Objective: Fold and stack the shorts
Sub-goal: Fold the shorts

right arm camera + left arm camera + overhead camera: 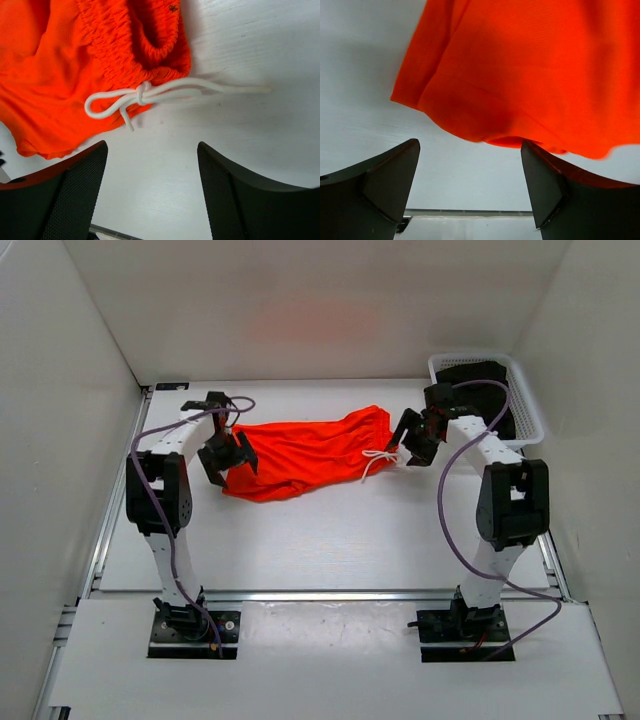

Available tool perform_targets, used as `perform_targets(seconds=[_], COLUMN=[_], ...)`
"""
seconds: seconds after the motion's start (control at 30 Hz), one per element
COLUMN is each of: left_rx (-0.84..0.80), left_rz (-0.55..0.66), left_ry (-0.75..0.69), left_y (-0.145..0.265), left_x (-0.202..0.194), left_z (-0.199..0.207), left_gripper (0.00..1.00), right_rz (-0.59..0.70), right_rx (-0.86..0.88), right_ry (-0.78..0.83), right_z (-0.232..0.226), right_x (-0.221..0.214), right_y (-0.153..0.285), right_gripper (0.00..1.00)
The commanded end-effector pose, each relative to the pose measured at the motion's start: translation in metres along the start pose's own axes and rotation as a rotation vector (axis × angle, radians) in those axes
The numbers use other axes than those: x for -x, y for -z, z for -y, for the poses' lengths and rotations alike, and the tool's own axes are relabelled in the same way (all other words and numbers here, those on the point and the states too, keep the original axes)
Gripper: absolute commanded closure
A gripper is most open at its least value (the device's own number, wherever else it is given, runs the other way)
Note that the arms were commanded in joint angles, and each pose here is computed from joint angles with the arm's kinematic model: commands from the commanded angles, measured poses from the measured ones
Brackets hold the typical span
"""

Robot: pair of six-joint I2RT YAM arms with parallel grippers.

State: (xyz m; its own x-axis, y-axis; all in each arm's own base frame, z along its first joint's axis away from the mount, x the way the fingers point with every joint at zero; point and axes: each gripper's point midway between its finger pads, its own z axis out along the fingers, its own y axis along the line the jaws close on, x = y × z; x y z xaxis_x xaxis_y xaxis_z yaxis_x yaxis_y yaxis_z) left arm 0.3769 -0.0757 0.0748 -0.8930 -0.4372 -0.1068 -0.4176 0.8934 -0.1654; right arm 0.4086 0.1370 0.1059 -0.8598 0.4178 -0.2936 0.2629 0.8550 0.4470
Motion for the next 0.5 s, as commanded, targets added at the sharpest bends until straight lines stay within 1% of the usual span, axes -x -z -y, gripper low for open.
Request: perform_targets(seconds=[0.0,0.07,0.1,0.17,0.2,0.23,0.27,0.3,0.33,0.37,0.4,0.47], left_rx=[0.003,0.009,0.031,0.026,0.022,0.007,0.006,-0.009,-0.011,-0.011,-0.011,-0.024], left_rz=[-0.014,-0.023,-0.038,-0.029,-0.043,-0.061,-0.061,-0.056,-0.07,-0.07,-0.07,-0.068], left_ry=[0.036,0.037,0.039,0.048,0.049,0.059,0.059,0.058,0.06,0.06,0.06,0.059], left_y=[-0.024,-0.031,-0.039,-0.043,-0.046,-0.054,-0.056,-0.058,-0.061,-0.063,-0.063,-0.061], left_x=[-0.004,-0.004,-0.006,0.001,-0.002,-0.003,-0.001,0.003,0.001,0.003,0.003,0.005], left_z=[-0.007,-0.008,-0.012,-0.008,-0.008,-0.004,-0.003,0.001,0.002,0.002,0.002,0.006], left_gripper=[0.06,0.06,0.06,0.06,0.08,0.09,0.16,0.23,0.37,0.6,0.9,0.9], right_rz=[-0.013,-0.015,-0.04,-0.03,-0.054,-0.052,-0.034,-0.036,-0.035,-0.031,0.011,0.023], right_rx=[0.053,0.052,0.039,0.053,0.041,0.043,0.04,0.045,0.046,0.049,0.087,0.085], right_ry=[-0.011,-0.022,-0.034,-0.029,-0.037,-0.036,-0.046,-0.054,-0.065,-0.076,-0.092,-0.112], right_z=[-0.014,-0.016,-0.014,-0.022,-0.021,-0.023,-0.024,-0.028,-0.028,-0.026,-0.034,-0.033], right_x=[0.003,0.008,0.002,0.006,-0.001,0.001,0.007,0.005,0.006,0.004,0.013,0.013], right_y=[-0.018,-0.025,-0.035,-0.042,-0.051,-0.053,-0.056,-0.061,-0.066,-0.07,-0.07,-0.074], right_gripper=[0.22,0.22,0.22,0.22,0.22,0.22,0.24,0.25,0.27,0.28,0.3,0.35])
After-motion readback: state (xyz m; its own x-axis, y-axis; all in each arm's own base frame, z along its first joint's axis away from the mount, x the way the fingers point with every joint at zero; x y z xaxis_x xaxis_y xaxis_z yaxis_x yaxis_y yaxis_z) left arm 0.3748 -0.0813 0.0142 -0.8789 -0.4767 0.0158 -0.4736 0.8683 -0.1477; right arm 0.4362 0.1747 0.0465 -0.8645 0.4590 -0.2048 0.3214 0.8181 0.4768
